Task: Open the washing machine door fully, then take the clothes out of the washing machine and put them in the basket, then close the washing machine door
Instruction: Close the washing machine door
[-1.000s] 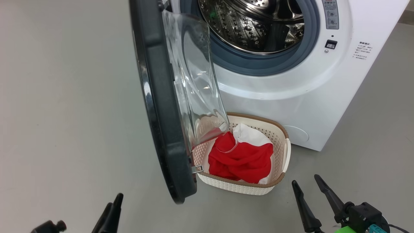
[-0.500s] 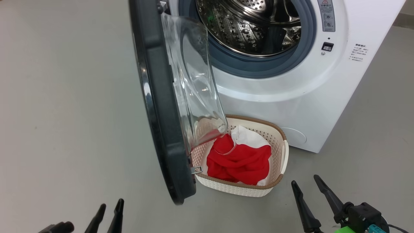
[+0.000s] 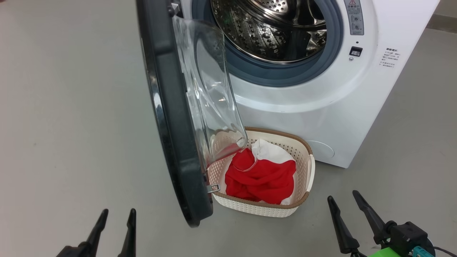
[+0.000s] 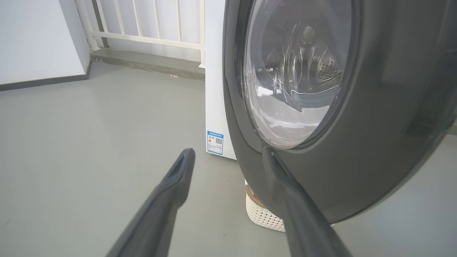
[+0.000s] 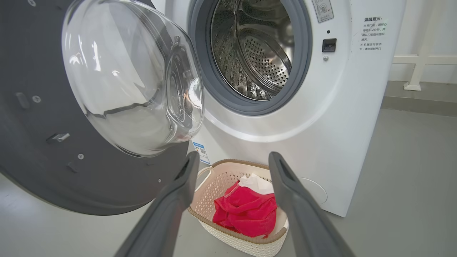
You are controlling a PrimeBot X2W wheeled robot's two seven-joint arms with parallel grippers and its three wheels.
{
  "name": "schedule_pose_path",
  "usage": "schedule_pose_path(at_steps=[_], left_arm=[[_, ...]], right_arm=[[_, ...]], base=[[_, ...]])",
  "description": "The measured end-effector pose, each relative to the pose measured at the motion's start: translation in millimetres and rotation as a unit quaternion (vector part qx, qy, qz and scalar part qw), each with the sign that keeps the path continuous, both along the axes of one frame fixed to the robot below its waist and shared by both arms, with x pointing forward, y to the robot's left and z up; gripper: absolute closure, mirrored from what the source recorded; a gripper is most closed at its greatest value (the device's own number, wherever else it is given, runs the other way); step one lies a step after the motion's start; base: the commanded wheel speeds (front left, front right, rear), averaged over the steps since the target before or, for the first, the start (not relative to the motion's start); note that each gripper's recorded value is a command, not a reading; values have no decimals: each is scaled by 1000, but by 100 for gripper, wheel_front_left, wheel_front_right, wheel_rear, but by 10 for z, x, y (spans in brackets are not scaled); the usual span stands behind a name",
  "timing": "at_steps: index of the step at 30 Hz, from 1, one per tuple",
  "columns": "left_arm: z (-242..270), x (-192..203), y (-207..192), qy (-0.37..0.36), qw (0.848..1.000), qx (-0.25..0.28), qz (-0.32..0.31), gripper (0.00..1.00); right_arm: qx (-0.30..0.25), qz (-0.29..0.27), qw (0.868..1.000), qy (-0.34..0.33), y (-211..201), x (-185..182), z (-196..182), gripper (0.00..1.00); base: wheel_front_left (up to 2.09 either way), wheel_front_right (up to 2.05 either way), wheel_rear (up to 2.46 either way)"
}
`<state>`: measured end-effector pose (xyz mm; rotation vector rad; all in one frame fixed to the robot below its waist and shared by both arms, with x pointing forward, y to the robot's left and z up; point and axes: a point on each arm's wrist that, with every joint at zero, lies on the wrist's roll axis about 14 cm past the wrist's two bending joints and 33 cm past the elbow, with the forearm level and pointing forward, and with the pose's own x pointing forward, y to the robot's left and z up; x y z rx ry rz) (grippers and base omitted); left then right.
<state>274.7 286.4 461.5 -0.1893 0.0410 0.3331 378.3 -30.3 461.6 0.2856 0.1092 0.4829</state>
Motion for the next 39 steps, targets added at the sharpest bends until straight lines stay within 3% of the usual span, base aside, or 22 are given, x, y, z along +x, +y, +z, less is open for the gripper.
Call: schedule_pose_path(at_steps=[8,26,29,30,31,32,33,39], left_arm=[[109,-38,16,-2,999,43,3,0],[95,-13,-25,-4,999,34,-1,0],[123,-20,22,-18,1000,9,13,0],[142,-22,46,-24,1000,3,17,16],[167,-17,66,-31,999,-4,22,51],[189,-17,87,-39,999,-15,27,92],[204,-23,111,-47,998,-27,34,100],[471,42,286,-144,977,-141,75,100]], right_arm=[[2,-13,1000,-4,-70,38,28,0],[1,-20,1000,0,-108,47,-3,0],[1,-20,1000,1,-111,47,-9,0],[1,-20,1000,2,-112,48,-13,0],[1,-20,1000,2,-113,49,-15,0],[2,-21,1000,3,-113,50,-17,0],[2,-21,1000,3,-113,50,-18,0],[2,-22,1000,4,-121,53,-25,0]], base=[[0,0,0],[0,0,0],[0,0,0],[0,0,0],[0,0,0],[0,0,0],[0,0,0],[0,0,0]])
